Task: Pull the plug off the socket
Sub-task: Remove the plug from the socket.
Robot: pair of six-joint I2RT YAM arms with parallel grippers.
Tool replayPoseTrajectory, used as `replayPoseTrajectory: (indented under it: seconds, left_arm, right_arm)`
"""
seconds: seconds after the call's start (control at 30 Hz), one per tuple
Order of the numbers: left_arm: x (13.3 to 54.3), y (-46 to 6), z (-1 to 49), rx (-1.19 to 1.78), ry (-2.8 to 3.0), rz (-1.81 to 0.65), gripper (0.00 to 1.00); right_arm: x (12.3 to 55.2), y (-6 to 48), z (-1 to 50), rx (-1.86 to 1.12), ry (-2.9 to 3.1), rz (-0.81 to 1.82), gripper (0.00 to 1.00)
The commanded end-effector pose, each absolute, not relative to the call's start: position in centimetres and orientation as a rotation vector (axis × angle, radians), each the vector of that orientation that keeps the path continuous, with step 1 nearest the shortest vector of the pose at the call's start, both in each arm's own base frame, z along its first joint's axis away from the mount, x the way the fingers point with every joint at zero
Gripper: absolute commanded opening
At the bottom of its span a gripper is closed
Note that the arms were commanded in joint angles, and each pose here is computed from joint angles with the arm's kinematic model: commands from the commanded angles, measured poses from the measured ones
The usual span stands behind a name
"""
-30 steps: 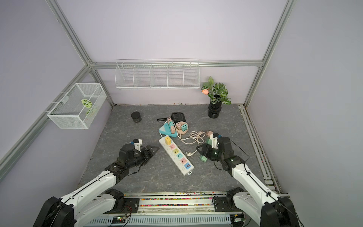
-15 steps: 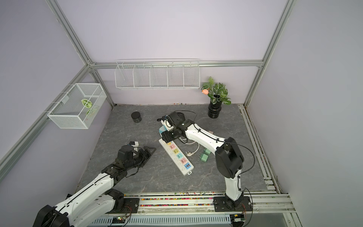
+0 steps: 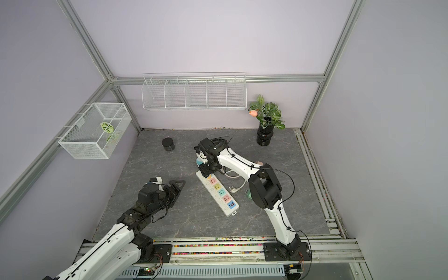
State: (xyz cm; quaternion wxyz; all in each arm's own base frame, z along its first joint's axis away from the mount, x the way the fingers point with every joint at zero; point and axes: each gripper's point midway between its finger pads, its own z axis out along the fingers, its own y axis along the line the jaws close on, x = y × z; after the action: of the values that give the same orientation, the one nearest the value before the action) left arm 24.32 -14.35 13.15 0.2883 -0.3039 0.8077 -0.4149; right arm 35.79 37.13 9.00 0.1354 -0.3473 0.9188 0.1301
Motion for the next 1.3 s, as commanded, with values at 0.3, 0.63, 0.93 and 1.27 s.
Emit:
replayPoseTrajectory:
  seconds: [0.3, 0.63, 0.93, 1.27]
  left_arm:
    - [27.3, -16.9, 12.4, -0.817, 2.178, -1.183, 0.86]
    - [31.1, -20.9, 7.7, -0.893, 2.421, -1.17, 0.67]
    - [33.1, -22.0, 3.5, -1.032, 2.563, -1.072, 0.4]
    - [30.6, -20.6, -1.4, -1.279, 2.722, -0.856, 0.4]
  right_arm:
    - [35.7, 37.7, 7.1, -1.076, 2.694, 0.376, 0.42]
    - [35.6, 37.8, 7.1, -1.07, 2.702, 0.387, 0.31]
    - [35.2, 37.9, 6.7, -1.072, 2.716, 0.42, 0.3]
    - [35.0, 39.5, 6.8, -1.056, 2.723, 0.492, 0.29]
